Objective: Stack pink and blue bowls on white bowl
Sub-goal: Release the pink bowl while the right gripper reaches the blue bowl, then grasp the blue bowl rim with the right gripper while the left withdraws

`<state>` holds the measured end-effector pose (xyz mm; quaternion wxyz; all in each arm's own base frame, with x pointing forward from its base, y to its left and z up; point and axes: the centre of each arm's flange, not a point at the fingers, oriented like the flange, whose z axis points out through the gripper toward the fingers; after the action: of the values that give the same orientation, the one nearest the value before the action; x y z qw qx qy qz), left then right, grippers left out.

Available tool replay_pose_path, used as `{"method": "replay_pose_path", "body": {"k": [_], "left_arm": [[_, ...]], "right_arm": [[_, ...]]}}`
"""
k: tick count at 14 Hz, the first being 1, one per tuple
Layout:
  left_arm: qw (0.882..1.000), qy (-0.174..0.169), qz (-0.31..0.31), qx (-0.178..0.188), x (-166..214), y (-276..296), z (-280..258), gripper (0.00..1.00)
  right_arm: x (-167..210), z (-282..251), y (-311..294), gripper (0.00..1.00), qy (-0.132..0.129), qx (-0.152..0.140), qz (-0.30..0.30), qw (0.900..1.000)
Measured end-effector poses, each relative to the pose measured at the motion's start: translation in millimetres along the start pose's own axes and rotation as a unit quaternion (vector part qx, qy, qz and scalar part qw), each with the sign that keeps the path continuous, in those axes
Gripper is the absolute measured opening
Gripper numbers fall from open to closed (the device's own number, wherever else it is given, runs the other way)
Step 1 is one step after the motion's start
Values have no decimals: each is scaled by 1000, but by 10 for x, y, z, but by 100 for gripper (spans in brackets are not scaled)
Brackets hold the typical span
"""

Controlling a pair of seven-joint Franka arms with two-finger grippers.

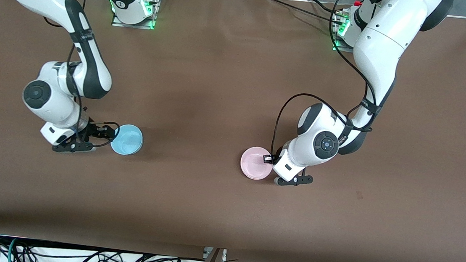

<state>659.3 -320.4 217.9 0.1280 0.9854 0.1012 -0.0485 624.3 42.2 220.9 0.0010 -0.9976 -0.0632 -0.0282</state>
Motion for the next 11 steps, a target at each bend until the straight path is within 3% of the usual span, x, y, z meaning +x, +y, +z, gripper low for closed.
{"method": "replay_pose_path", "body": {"k": [1,5,8,9,11], "left_arm": [[1000,0,0,0,0,2,0,7],[1000,10,-6,-7,73,-5,-114,46],[1000,6,-10,-3,134,-42,-498,75],[1000,6,-15,-1,172,-101,-722,84],[999,8,-31,10,260,-331,-1321,100]], "right_arm": [[-18,88,-41,94,1,6,3,1000],[-26,197,-152,87,1,15,3,1000],[-20,191,-152,61,2,15,4,1000],[-19,190,-152,61,2,15,4,1000],[-17,188,-150,44,3,18,9,1000]]}}
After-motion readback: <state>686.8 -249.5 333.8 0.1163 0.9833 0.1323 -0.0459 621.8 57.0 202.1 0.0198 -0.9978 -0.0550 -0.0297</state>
